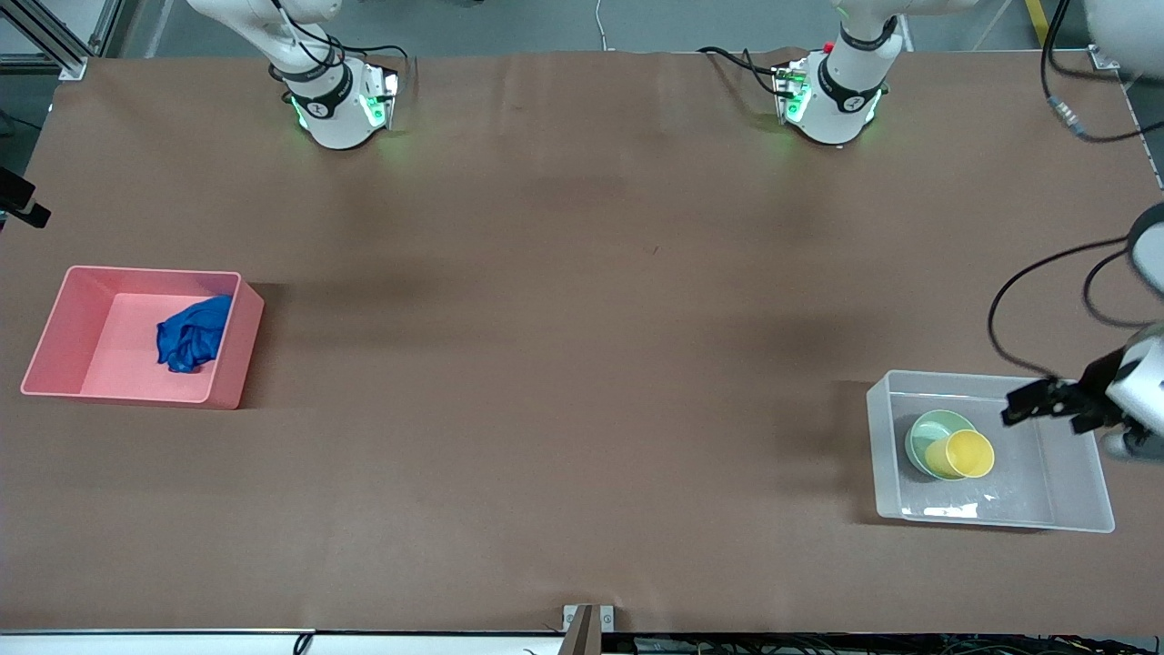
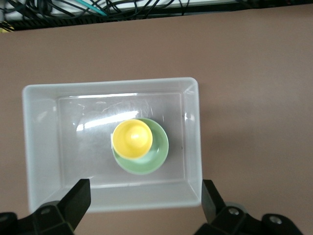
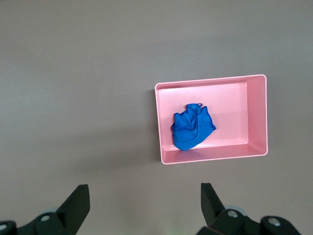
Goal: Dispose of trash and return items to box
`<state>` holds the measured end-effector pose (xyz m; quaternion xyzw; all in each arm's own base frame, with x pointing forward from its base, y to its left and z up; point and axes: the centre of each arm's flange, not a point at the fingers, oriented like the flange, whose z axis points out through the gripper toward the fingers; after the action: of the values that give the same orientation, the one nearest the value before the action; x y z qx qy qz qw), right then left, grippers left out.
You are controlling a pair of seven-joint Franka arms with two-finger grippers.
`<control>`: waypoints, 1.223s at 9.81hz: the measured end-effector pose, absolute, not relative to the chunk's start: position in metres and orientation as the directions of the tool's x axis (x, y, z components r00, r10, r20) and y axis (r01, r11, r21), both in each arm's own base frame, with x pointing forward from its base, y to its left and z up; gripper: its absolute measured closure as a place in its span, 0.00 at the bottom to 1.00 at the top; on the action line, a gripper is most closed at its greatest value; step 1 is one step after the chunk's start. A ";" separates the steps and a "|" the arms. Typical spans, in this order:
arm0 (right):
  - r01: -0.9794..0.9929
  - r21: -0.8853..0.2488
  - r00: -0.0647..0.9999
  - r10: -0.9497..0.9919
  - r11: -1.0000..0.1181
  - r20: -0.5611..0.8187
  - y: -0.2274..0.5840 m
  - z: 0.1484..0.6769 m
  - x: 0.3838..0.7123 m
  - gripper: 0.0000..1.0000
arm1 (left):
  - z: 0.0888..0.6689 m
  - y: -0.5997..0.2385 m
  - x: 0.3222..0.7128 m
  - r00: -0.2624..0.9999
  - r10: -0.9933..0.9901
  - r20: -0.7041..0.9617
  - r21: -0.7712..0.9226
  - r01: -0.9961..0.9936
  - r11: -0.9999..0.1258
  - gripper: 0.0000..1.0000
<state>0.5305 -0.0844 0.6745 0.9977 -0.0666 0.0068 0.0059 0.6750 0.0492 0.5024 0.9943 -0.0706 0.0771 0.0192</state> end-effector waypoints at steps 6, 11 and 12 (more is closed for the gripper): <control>-0.135 0.011 0.991 -0.134 -0.991 0.014 -0.085 0.674 0.530 0.00 | 0.598 -0.040 0.566 0.962 -0.204 0.181 -0.018 -0.204 -0.979 0.00; -0.135 0.011 0.991 -0.135 -0.991 0.014 -0.085 0.674 0.530 0.00 | 0.650 -0.055 0.550 0.981 -0.137 0.141 -0.002 -0.138 -0.990 0.00; -0.135 0.011 0.991 -0.134 -0.991 0.014 -0.085 0.674 0.530 0.00 | 0.654 -0.059 0.549 0.984 -0.117 0.131 0.002 -0.119 -0.993 0.00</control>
<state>0.5305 -0.0853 0.6743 0.9977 -0.0674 0.0066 0.0059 0.5489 -0.0587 0.6538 0.9961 -0.0592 0.0655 0.0050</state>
